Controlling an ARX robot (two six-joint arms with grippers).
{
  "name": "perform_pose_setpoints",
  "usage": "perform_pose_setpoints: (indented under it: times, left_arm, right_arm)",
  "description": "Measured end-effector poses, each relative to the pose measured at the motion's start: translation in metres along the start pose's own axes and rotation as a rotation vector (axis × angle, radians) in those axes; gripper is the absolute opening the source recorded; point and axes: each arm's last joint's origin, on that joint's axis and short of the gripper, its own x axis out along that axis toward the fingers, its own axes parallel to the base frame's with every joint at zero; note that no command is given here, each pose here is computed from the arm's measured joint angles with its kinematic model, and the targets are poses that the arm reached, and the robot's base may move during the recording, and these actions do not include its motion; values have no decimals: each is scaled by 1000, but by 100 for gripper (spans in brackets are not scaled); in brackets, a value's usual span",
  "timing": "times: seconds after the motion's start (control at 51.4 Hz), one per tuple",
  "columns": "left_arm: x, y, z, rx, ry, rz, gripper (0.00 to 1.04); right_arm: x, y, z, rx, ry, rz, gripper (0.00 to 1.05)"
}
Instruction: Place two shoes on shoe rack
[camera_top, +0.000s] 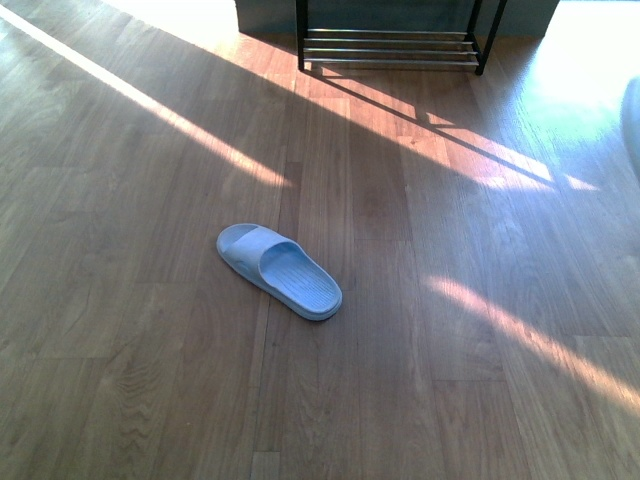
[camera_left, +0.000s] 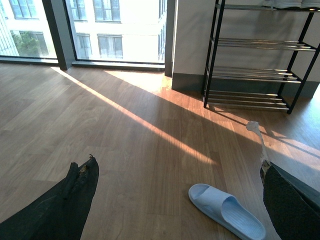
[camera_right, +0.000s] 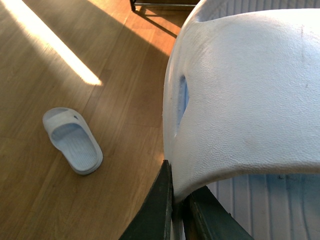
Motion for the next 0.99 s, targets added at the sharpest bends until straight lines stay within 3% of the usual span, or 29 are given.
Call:
perform_pose_setpoints:
  times: [0.993]
  left_arm:
    - [0, 0, 0, 0, 0, -1, 95]
  right_arm:
    - [-12, -3, 7, 23, -41, -21, 2]
